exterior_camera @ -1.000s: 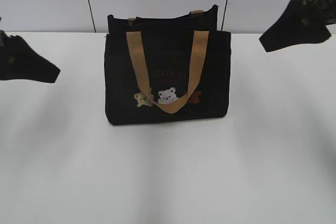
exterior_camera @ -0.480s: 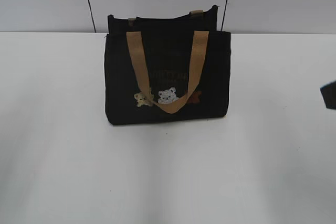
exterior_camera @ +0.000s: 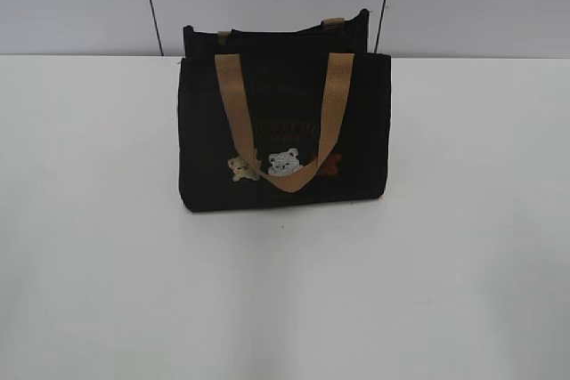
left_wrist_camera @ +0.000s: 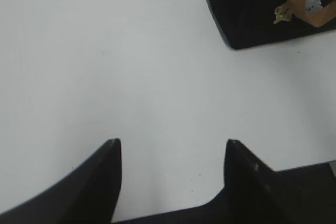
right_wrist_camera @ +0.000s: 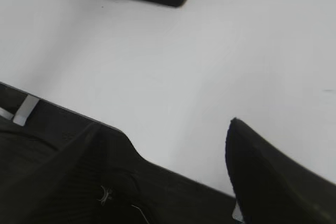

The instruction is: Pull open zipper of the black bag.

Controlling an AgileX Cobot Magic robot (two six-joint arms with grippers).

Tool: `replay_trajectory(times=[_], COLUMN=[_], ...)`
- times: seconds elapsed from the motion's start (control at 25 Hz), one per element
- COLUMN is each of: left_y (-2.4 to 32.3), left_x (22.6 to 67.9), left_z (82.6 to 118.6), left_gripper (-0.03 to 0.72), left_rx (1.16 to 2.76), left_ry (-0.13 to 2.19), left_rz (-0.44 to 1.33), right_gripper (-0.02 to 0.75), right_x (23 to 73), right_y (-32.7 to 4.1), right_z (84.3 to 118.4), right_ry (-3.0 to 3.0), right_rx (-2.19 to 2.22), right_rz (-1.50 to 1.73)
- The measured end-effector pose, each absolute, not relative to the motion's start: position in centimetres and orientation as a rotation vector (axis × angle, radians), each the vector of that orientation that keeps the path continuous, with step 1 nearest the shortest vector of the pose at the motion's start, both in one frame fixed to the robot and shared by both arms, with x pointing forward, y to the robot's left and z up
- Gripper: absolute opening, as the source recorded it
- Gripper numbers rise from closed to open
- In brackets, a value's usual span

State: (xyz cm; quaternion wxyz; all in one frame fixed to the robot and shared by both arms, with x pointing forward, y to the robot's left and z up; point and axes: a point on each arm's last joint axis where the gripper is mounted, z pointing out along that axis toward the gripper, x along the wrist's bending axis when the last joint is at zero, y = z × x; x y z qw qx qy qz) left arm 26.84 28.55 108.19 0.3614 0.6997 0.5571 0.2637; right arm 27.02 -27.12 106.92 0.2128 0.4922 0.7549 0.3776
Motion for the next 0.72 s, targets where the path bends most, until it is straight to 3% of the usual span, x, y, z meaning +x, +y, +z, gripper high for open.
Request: replay_trajectory(times=[0.28, 0.72], left_y=[28.9, 29.0], left_x=[24.6, 24.0], left_z=[106.8, 106.4], left_gripper=[0.463, 0.463], left_rx=[1.752, 1.691], left_ry=[1.429, 1.38], left_rz=[0.718, 0.783], right_gripper=[0.535, 0.535], right_x=[22.9, 23.4], right_y=[-29.0, -29.8], right_z=[104.6, 104.0], right_ry=[1.931, 1.827], right_rx=[1.369, 1.344], right_rz=[0.997, 0.945])
